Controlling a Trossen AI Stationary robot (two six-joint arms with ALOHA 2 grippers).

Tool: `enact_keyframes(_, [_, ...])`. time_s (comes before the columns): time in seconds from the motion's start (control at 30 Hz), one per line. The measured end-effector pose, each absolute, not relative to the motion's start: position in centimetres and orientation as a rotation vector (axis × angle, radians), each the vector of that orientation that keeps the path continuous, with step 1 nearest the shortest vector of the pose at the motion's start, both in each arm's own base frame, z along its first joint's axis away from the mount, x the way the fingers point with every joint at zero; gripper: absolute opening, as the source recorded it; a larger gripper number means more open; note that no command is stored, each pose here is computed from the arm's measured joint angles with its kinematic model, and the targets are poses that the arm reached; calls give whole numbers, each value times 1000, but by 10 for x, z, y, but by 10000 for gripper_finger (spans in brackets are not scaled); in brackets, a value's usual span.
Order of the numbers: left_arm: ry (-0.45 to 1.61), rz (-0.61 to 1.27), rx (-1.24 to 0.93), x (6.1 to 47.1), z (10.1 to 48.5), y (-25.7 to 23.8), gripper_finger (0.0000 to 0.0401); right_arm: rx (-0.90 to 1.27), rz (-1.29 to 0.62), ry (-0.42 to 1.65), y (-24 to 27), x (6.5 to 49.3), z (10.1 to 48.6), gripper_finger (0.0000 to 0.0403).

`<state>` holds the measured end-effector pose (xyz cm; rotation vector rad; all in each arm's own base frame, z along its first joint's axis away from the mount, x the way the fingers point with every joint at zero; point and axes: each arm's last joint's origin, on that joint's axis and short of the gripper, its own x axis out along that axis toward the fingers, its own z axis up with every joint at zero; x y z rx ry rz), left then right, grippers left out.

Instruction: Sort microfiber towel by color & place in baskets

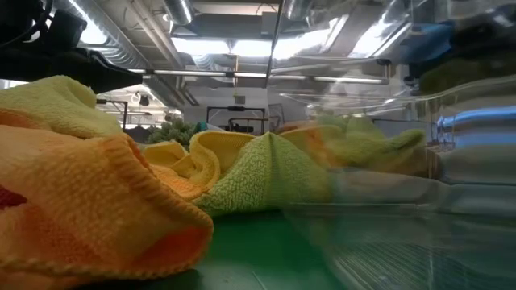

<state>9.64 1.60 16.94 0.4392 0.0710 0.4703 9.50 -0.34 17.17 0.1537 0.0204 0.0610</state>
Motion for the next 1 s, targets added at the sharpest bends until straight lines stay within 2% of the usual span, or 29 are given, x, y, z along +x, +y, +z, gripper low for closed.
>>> enact_keyframes(0.57, [67, 470, 424, 96, 169, 16, 124, 164, 65, 19, -3, 95, 172, 193])
enact_keyframes(0.8, [-5, 470, 124, 96, 169, 16, 124, 364, 67, 26, -3, 95, 172, 193])
enact_keyframes(1.0, [-8, 470, 112, 96, 169, 16, 124, 466, 72, -35, -3, 95, 177, 193])
